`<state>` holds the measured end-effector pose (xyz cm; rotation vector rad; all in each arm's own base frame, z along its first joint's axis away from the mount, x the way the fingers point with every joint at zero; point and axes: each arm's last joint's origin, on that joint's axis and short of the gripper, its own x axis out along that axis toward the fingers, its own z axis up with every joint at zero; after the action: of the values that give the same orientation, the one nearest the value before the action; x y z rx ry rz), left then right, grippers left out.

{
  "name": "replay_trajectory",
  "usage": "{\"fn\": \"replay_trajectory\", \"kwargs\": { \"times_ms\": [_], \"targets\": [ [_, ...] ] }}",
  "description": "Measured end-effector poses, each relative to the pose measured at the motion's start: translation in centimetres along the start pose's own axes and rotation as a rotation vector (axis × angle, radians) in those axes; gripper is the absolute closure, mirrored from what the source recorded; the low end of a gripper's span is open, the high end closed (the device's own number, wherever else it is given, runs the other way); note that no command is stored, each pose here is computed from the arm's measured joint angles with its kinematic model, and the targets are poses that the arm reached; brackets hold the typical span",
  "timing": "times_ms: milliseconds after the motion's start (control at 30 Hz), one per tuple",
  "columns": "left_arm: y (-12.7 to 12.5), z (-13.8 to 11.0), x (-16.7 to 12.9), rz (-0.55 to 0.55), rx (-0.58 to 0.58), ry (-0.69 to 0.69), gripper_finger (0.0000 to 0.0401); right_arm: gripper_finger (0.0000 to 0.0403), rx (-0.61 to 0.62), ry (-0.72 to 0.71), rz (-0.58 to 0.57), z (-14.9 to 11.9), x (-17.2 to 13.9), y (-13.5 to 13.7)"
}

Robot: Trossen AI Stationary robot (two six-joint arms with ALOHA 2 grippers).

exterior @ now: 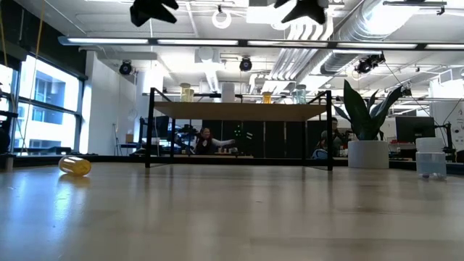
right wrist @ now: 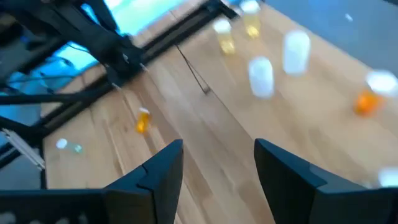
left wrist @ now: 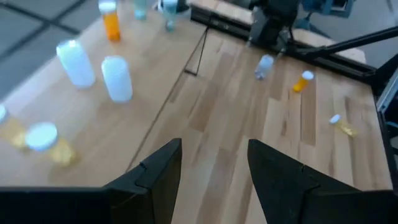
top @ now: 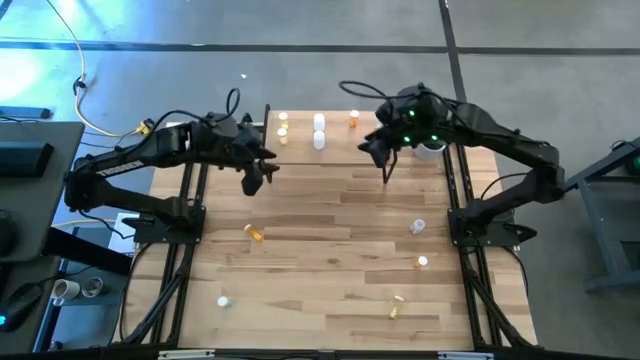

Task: Pick and place medicine bottles onto shelf by color
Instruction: Put the right orange medicine bottle on the shelf aligned with the other orange medicine bottle

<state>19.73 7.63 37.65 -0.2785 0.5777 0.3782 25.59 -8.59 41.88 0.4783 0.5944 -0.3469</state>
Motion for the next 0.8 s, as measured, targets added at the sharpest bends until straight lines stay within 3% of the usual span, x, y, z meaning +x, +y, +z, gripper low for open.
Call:
{"fn": "replay_trajectory", "kwargs": {
  "times_ms": [233,433,800],
  "targets": [
    [-0.7,0.5,0.0,-0.033,0.043,-0.061,0.0227,0.0214,0.029,0.150,-0.145,-2.8,-1.3,1.1],
    [-0.7,0.5,0.0,-0.035,0.058,-0.062,0.0227,0.0214,0.022,0.309,-0.263,-6.2,-0.1,1.9],
    [-0.7,0.3,0.0,-0.037,0.058,-0.033,0.0227,0.0214,0.099,0.523,-0.282,-13.0,1.2,3.3]
  ]
}}
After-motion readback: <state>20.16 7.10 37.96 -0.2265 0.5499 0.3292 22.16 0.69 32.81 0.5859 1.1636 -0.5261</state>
